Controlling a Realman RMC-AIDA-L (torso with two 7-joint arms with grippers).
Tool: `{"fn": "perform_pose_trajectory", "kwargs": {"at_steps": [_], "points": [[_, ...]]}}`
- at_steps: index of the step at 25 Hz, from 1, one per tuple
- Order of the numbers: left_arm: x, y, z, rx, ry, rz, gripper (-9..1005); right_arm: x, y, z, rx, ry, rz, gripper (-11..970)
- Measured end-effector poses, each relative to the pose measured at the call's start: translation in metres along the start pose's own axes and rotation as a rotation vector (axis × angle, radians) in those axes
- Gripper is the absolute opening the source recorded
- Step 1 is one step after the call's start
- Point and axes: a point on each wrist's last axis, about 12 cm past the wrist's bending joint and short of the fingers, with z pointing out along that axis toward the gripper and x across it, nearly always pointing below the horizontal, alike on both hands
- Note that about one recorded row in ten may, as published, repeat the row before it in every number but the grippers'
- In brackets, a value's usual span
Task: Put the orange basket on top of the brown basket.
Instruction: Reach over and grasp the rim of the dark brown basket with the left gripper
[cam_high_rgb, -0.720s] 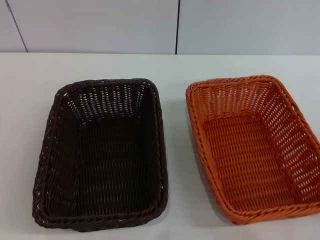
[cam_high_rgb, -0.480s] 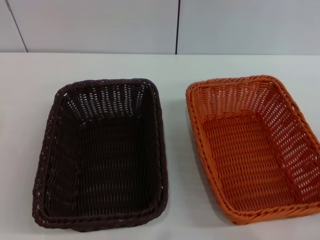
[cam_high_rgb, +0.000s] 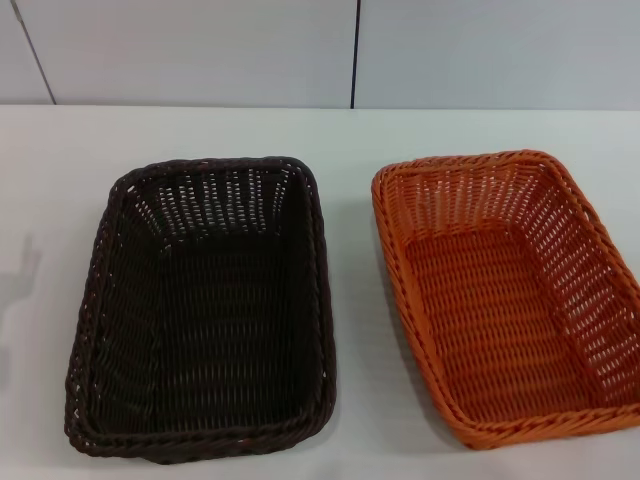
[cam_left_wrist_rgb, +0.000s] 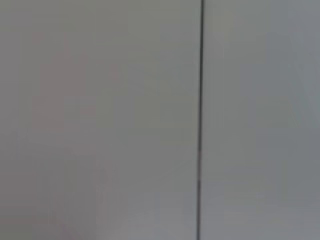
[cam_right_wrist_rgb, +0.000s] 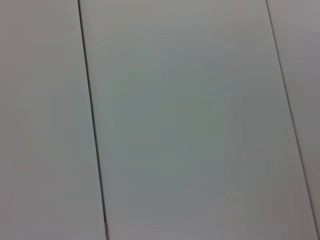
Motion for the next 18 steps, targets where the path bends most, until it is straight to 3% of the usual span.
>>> {"fn": "perform_pose_trajectory", "kwargs": {"at_steps": [3, 4, 5, 7, 9, 10, 12, 13, 17, 18], "points": [[-0.028, -0.002, 0.006, 0.022, 0.040, 0.007, 773, 0.000, 0.004, 0.001, -0.006, 0.003, 0.011, 820], [-0.062, -0.004, 0.012, 0.066, 0.095, -0.003, 772, 0.000, 0.004, 0.001, -0.006, 0.003, 0.011, 820], [-0.081, -0.006, 0.014, 0.116, 0.138, -0.014, 771, -0.001, 0.004, 0.002, -0.008, 0.001, 0.014, 820], [-0.081, -0.006, 0.014, 0.116, 0.138, -0.014, 769, -0.001, 0.007, 0.002, -0.016, 0.001, 0.021, 820], [-0.108, -0.007, 0.011, 0.235, 0.257, -0.018, 765, -0.002, 0.011, 0.002, -0.028, 0.001, 0.028, 819], [-0.112, -0.004, 0.004, 0.294, 0.350, -0.009, 762, -0.002, 0.014, 0.001, -0.038, 0.002, 0.033, 819], [-0.112, -0.004, -0.001, 0.324, 0.414, -0.012, 756, -0.002, 0.019, 0.001, -0.055, 0.004, 0.040, 819], [-0.112, -0.011, -0.005, 0.359, 0.502, 0.000, 754, -0.002, 0.020, 0.002, -0.059, 0.007, 0.040, 819], [-0.110, -0.018, -0.006, 0.361, 0.594, 0.028, 742, -0.002, 0.026, 0.002, -0.078, 0.009, 0.046, 819], [-0.109, -0.026, -0.005, 0.371, 0.639, 0.045, 739, -0.002, 0.028, 0.002, -0.085, 0.012, 0.046, 819]]}}
